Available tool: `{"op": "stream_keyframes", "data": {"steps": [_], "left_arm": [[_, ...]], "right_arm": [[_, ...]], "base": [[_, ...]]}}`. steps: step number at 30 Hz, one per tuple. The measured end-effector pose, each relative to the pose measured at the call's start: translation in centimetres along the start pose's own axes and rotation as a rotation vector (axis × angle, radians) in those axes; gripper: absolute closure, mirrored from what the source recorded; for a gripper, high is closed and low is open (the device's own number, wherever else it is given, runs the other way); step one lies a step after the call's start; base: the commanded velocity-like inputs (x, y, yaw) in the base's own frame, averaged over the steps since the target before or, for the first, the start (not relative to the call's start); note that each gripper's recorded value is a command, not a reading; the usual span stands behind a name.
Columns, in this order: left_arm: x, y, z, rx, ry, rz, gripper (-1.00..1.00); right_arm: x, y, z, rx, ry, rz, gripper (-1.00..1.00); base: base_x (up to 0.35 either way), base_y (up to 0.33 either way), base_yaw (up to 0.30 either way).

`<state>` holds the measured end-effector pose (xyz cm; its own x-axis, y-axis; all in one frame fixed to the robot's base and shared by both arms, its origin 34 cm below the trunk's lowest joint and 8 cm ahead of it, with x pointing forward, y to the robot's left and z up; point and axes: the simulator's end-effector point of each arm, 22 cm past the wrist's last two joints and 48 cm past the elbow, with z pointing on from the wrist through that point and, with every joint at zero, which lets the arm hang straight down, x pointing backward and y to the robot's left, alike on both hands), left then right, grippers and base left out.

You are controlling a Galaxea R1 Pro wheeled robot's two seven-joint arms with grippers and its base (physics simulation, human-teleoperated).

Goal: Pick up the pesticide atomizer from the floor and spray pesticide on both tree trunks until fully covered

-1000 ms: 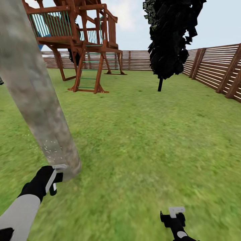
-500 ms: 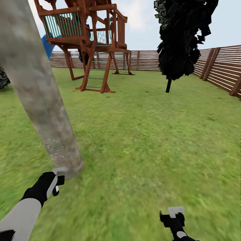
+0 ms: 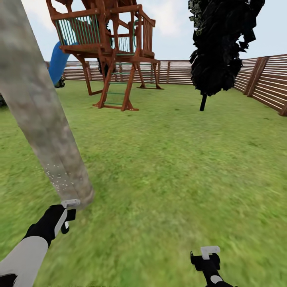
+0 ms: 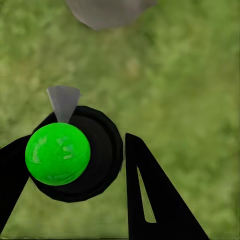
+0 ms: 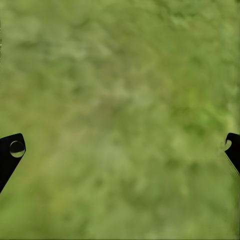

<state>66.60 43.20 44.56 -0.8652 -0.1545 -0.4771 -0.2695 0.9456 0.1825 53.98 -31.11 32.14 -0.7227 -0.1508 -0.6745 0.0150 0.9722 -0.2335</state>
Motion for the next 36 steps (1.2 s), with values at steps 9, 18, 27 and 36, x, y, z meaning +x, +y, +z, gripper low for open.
{"op": "stream_keyframes", "data": {"steps": [9, 18, 27, 36], "left_arm": [[0.02, -0.51, -0.05, 0.007, -0.001, -0.001, 1.00], [0.01, -0.49, -0.04, 0.006, -0.001, 0.000, 1.00], [0.04, -0.70, -0.06, 0.009, -0.001, 0.000, 1.00], [0.03, -0.58, -0.05, 0.007, -0.001, 0.000, 1.00]], "right_arm": [[-0.02, 0.03, -0.02, 0.000, 0.000, 0.000, -1.00], [-0.01, 0.04, -0.01, -0.001, 0.000, -0.001, -1.00], [-0.02, 0.04, -0.01, 0.000, 0.000, -0.001, -1.00], [-0.03, 0.09, -0.02, -0.001, -0.001, -0.001, -1.00]], "base": [[0.176, -0.241, 0.236], [0.209, -0.214, 0.014], [0.154, -0.247, 0.238], [0.163, -0.246, 0.277]]}}
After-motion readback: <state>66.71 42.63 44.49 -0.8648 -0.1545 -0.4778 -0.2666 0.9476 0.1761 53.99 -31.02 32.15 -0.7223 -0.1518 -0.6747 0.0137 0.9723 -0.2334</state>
